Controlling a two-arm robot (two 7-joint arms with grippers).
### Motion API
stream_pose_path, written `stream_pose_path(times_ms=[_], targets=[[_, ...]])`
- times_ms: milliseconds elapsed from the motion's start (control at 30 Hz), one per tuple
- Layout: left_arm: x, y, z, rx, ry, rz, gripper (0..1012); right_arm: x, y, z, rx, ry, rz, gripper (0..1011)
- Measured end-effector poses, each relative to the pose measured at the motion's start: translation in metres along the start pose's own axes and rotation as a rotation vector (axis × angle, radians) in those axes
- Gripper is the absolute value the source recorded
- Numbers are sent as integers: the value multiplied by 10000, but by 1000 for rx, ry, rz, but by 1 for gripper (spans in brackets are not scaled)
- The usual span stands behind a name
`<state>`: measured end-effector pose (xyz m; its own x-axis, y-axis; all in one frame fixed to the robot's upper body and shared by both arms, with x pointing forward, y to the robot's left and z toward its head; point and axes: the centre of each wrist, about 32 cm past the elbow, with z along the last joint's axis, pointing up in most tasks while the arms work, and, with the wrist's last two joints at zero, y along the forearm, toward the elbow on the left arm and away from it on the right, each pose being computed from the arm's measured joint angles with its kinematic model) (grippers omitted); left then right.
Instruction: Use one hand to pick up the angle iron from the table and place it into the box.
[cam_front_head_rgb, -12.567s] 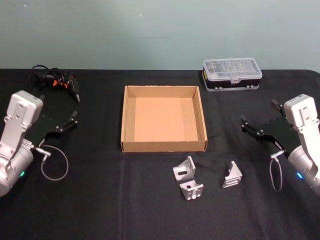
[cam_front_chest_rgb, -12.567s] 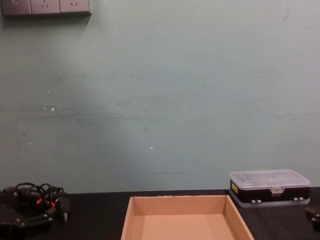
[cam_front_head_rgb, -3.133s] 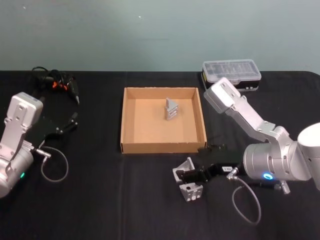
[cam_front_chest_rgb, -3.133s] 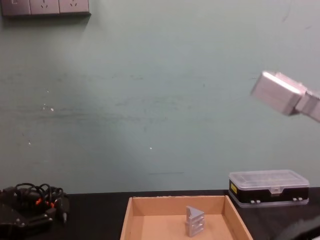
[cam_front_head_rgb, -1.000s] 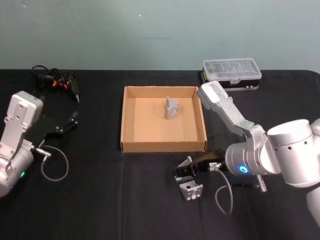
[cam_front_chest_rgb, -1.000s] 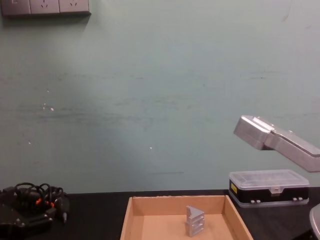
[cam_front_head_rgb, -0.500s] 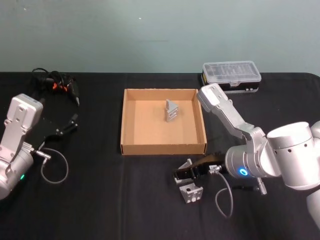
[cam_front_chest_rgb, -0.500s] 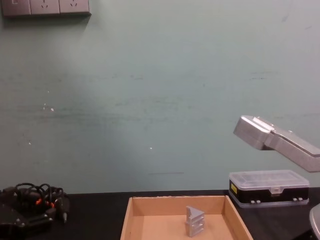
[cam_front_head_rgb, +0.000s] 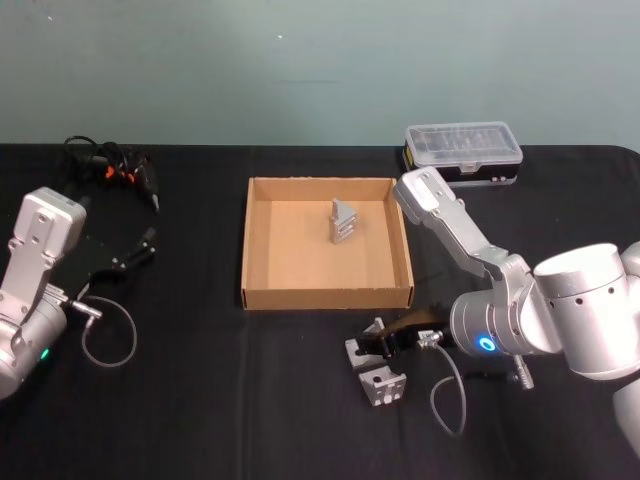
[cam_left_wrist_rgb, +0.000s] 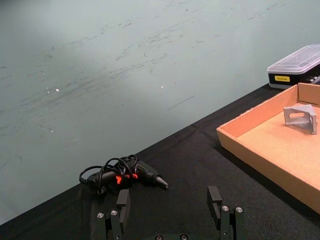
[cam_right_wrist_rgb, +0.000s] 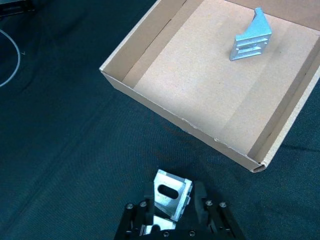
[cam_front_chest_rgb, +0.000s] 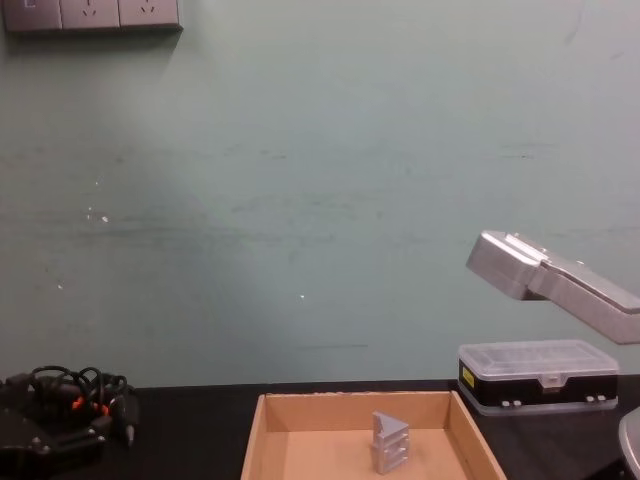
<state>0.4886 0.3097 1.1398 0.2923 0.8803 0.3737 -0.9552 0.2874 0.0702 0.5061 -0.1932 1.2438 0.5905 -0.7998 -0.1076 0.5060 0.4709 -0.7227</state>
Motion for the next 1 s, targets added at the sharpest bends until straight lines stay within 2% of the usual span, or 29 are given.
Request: stream_pose_path(times_ms=[133,167,367,400,467,800,1000], targets=[[0,0,0,0,0,0,1011,1,0,0,0,0,0,392],[0,0,0,0,0,0,1011,1,0,0,0,0,0,334],[0,0,0,0,0,0,1011,1,0,-1,0,0,1,171],[0,0,0,0,0,0,1011,1,0,0,0,0,1,118],[0,0,0,0,0,0,1011,1,0,0,0,0,1,86],[0,0,0,0,0,0,1011,1,-1,-1,1,0,1,70],[0,0,0,0,0,0,1011,-41,-60,4,58,-31,16,70]])
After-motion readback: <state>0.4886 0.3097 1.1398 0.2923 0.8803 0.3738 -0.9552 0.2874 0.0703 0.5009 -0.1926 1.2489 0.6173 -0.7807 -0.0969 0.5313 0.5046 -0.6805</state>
